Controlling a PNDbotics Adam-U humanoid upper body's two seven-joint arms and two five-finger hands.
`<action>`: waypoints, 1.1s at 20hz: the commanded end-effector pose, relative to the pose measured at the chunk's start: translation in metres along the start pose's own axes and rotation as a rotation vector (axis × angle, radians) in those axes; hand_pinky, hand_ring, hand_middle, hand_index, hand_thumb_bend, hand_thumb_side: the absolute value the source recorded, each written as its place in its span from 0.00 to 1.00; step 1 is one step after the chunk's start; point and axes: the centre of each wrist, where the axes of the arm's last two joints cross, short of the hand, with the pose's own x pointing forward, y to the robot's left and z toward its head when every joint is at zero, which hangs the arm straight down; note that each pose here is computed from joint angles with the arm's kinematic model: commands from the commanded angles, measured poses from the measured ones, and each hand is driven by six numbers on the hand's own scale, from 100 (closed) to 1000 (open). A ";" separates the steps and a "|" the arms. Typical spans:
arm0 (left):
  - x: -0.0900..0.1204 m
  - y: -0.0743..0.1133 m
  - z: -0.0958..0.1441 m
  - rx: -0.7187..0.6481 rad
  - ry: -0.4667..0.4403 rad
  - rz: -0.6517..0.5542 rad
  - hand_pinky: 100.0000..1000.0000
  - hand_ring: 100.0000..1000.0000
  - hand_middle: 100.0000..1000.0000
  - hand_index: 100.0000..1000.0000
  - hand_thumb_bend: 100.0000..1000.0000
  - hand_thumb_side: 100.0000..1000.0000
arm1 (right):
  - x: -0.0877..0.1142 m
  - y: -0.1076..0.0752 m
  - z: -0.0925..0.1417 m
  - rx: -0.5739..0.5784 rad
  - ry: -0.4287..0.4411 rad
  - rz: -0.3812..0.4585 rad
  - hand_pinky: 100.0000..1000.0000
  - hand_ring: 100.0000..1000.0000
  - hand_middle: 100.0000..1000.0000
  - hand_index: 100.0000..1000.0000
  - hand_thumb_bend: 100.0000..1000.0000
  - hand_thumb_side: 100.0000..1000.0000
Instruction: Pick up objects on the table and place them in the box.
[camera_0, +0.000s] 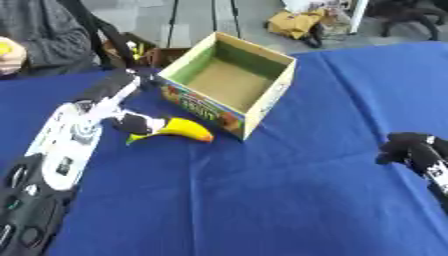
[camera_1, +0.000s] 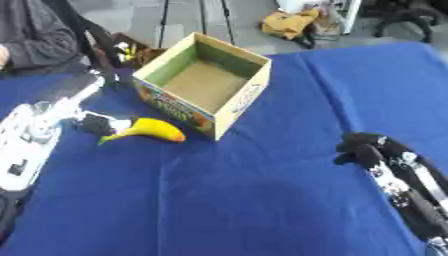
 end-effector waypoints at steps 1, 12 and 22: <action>0.002 0.005 -0.012 0.002 0.061 -0.003 0.77 0.74 0.70 0.82 0.25 0.08 | 0.007 0.000 -0.003 0.017 -0.028 0.000 0.79 0.61 0.62 0.77 0.09 0.66; -0.018 -0.019 -0.045 -0.068 0.187 -0.019 0.78 0.74 0.70 0.84 0.24 0.07 | 0.007 0.004 -0.004 0.043 -0.027 -0.014 0.79 0.62 0.62 0.77 0.09 0.67; -0.042 -0.022 -0.046 -0.106 0.185 -0.006 0.78 0.74 0.69 0.82 0.24 0.08 | 0.007 0.004 -0.004 0.040 -0.023 -0.015 0.79 0.62 0.62 0.77 0.09 0.67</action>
